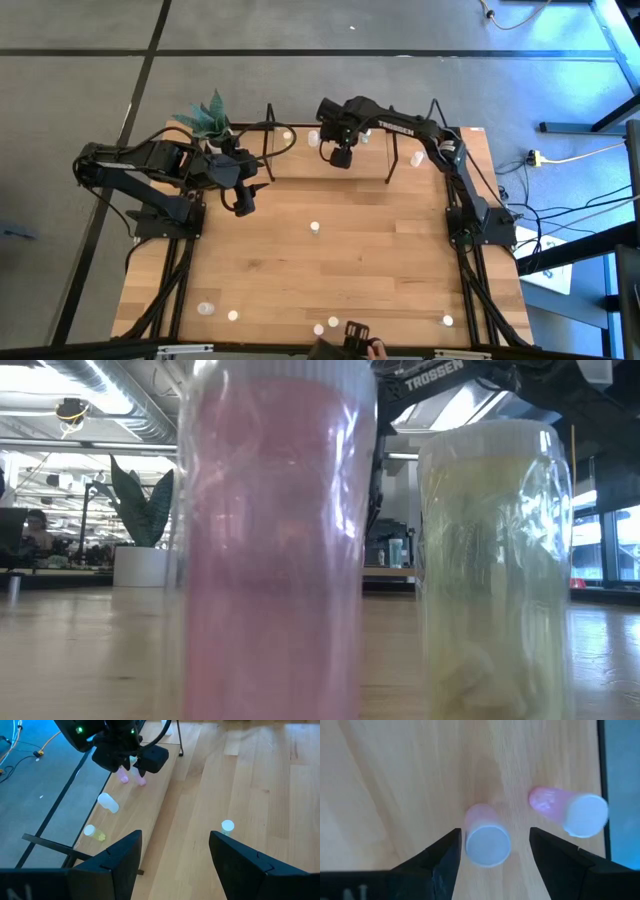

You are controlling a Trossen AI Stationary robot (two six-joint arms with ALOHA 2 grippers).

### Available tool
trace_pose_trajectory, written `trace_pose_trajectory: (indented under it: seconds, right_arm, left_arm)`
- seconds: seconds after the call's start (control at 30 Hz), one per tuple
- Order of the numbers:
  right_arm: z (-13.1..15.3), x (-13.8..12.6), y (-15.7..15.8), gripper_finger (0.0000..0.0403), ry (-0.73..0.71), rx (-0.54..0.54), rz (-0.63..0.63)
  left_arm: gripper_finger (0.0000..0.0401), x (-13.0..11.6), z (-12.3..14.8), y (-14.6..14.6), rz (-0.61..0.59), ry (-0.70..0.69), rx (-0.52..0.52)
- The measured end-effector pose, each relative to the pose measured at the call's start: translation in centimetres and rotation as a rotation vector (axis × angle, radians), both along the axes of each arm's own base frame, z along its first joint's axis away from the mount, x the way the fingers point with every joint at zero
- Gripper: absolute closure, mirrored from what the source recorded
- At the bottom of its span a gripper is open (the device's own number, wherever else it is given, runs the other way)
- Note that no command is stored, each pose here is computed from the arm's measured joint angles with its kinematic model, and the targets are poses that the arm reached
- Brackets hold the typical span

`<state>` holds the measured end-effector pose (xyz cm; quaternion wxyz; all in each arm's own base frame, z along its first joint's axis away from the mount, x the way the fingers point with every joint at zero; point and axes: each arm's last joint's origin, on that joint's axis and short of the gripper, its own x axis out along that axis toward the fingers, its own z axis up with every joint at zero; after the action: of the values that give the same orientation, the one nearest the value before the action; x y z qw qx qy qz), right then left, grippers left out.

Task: Pick and place medicine bottles onto shelf by color
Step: Put the top blue pill bottle on the shelf aligned with other blue pill bottle

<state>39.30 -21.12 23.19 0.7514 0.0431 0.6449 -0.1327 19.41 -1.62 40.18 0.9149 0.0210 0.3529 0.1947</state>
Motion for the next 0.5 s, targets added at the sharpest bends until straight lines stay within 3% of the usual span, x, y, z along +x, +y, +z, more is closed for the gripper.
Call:
trace_pose_trajectory:
  seconds: [0.3,0.5]
  right_arm:
    - [2.4,-0.9,0.4,0.0166,-0.032,-0.030,-0.036]
    - [5.5,-2.4,1.3,0.0166,-0.072,-0.036,-0.066]
  left_arm:
    - [0.0175,0.0,0.0,0.0,0.000,0.000,0.000]
    - [0.0175,0.0,0.0,0.0,0.000,0.000,0.000]
